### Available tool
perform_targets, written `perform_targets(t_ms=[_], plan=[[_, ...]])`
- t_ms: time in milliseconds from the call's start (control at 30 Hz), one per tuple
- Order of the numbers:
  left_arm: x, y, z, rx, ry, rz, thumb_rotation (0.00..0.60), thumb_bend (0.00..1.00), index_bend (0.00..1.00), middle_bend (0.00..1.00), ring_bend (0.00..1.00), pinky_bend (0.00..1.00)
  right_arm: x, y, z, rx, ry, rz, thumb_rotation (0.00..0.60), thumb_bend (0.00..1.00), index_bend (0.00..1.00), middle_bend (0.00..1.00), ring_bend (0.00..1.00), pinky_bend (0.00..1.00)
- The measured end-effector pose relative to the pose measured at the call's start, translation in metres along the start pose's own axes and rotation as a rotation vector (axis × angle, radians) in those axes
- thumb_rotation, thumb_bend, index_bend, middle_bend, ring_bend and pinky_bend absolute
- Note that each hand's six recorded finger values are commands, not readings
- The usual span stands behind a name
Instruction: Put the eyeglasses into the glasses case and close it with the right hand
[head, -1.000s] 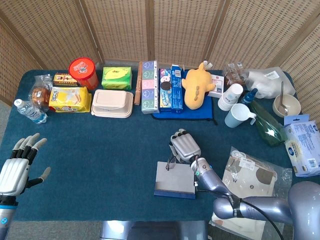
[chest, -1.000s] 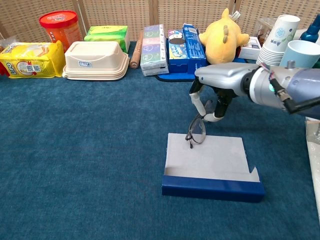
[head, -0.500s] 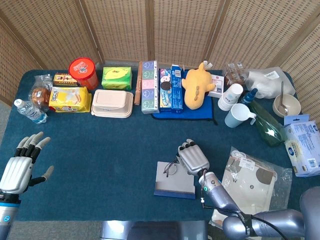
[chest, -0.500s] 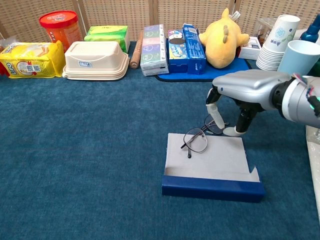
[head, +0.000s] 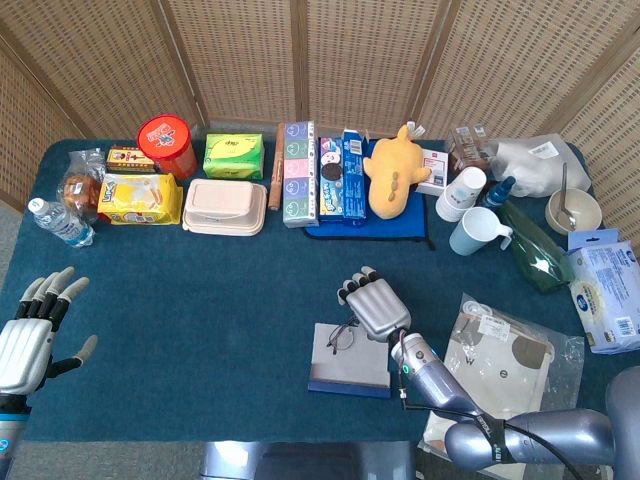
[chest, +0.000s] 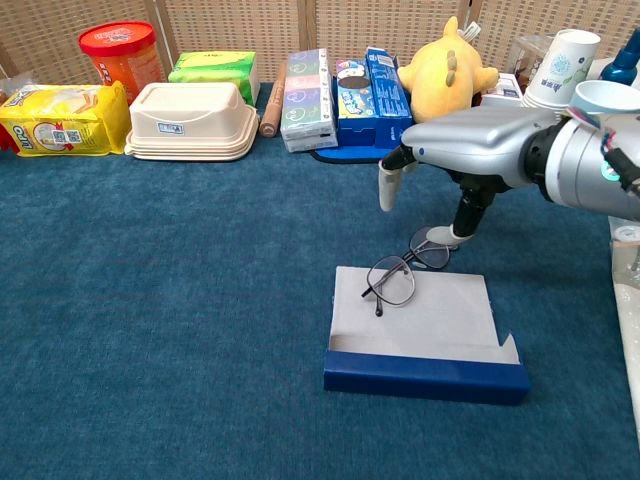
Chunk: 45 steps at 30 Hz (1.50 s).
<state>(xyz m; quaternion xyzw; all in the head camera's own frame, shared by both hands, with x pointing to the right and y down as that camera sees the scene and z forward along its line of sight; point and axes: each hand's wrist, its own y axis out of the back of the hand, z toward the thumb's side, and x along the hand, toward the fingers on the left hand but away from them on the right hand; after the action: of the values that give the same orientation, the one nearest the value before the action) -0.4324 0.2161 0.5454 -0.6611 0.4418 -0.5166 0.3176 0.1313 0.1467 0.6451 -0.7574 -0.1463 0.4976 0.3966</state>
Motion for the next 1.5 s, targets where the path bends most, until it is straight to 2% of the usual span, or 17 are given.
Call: perform_targets(t_ms=[200,400,967,1500], plan=[[-0.001,0.000,0.001,0.000,-0.002,0.000,0.600,0.28,0.12,0.04,0.00,0.00,-0.004,-0.005,0.003,0.028,0.023,0.013,0.600,0.26,0.31,0.25,0.18,0.17],[-0.002,0.002,0.000,0.003,0.000,0.003,0.600,0.28,0.12,0.04,0.00,0.00,-0.006,-0.018,0.006,0.069,0.041,0.038,0.600,0.26,0.33,0.25,0.18,0.16],[-0.004,0.004,-0.001,0.003,0.005,0.007,0.600,0.28,0.12,0.04,0.00,0.00,-0.017,-0.035,0.004,0.120,0.058,0.062,0.600,0.26,0.38,0.26,0.18,0.16],[-0.004,0.007,-0.001,-0.001,0.004,0.024,0.600,0.28,0.12,0.03,0.00,0.00,-0.029,-0.037,0.011,0.100,0.085,0.084,0.600,0.29,0.44,0.26,0.18,0.16]])
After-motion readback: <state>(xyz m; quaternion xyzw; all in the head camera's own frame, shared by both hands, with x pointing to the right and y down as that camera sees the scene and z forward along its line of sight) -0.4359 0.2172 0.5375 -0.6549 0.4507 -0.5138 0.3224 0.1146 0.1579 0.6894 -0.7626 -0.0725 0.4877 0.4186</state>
